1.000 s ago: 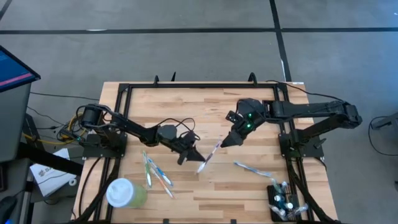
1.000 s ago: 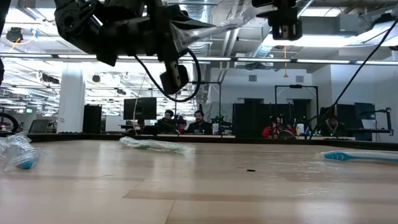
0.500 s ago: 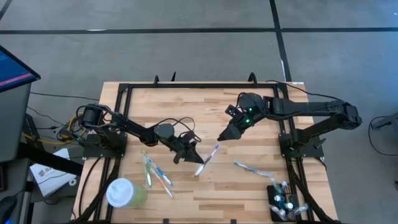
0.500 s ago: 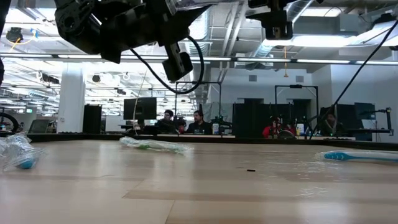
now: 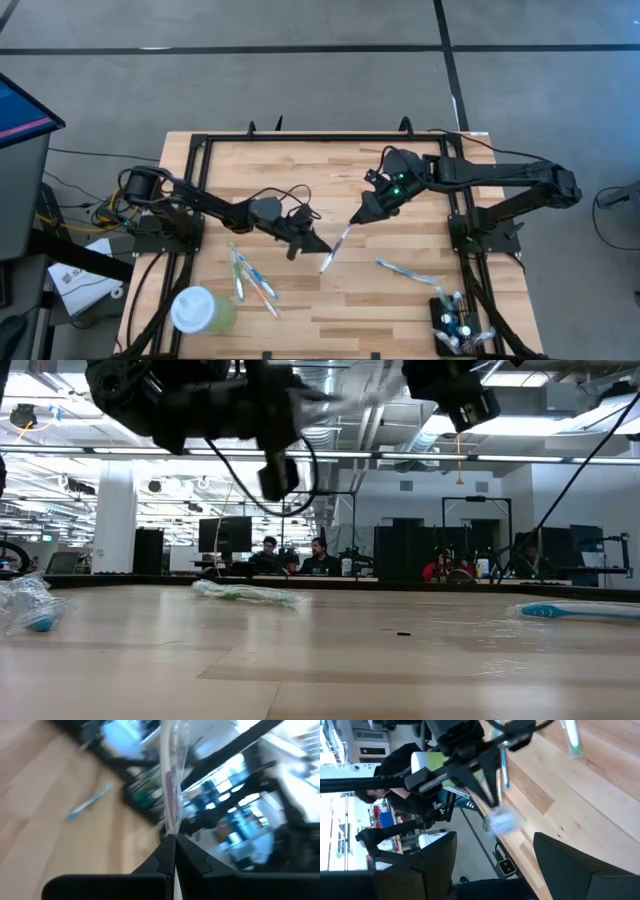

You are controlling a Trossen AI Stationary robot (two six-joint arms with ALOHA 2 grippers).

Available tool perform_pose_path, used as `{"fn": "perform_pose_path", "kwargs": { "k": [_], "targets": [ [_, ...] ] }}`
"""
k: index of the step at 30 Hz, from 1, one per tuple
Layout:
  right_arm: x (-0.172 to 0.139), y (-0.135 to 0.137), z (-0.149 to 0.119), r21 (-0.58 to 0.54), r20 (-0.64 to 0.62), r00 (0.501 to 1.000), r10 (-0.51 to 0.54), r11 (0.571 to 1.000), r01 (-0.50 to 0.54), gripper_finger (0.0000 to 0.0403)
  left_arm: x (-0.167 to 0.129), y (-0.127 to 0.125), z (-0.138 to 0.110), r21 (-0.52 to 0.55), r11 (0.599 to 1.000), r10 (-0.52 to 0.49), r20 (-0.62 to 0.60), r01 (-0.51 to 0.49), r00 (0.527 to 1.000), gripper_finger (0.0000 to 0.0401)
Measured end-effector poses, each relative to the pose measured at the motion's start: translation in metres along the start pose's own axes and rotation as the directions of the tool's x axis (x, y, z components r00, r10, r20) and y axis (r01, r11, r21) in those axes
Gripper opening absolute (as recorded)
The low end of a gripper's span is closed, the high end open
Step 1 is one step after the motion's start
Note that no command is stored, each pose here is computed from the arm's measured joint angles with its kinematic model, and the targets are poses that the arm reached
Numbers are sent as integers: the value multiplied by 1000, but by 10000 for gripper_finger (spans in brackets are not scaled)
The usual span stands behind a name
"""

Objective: Pick & Place toothbrushing station
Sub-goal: Put the purple toothbrush into the black organizer

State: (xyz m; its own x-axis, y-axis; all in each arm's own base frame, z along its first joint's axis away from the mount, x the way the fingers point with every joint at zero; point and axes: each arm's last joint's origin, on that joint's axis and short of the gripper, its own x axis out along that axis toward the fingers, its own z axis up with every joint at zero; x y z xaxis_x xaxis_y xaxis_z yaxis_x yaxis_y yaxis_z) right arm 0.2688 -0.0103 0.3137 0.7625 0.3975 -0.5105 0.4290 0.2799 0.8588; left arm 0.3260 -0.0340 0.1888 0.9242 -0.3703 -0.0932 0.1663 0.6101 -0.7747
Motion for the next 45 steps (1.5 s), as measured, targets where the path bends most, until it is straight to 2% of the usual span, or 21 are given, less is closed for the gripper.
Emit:
{"fn": "perform_pose_path", "kwargs": {
  "k": [4,8,15,19,24,26,29,33,38,43,45],
  "targets": [
    [-1,-1,1,8,-4,1000,-4,1000,4,255,-5,-2,-4,32,995,93,-55,-91,994,0],
    [-3,-4,5,2,-5,1000,-12,1000,12,255,-12,-8,-4,73,983,171,-60,-167,983,0],
    [-8,-8,13,-45,25,999,-25,999,26,255,-17,-14,0,75,984,167,-59,-162,984,0],
    [-9,-9,15,-23,32,999,-27,999,28,255,-17,-14,-1,67,984,170,-63,-166,983,0],
    [-10,-11,15,24,33,999,-43,999,42,255,-17,-13,0,92,972,218,-16,-215,976,0],
    [-10,-13,14,45,32,997,-65,997,64,255,-16,-13,-1,118,957,265,-1,-263,964,0],
    [-10,-16,13,68,35,994,-102,993,99,255,-13,-15,-2,185,906,394,-37,-381,918,0],
    [-10,-17,13,76,40,993,-114,991,111,255,-8,-24,3,302,824,513,-36,-480,858,0],
    [-11,-19,16,84,63,990,-123,990,118,255,-3,-37,15,426,705,611,40,-566,791,0],
    [4,-31,29,126,52,983,-177,977,169,255,-4,-45,26,525,569,701,91,-632,707,0],
    [11,-33,35,125,55,982,-180,977,172,255,-5,-46,30,550,532,727,94,-644,681,0]
  ]
}}
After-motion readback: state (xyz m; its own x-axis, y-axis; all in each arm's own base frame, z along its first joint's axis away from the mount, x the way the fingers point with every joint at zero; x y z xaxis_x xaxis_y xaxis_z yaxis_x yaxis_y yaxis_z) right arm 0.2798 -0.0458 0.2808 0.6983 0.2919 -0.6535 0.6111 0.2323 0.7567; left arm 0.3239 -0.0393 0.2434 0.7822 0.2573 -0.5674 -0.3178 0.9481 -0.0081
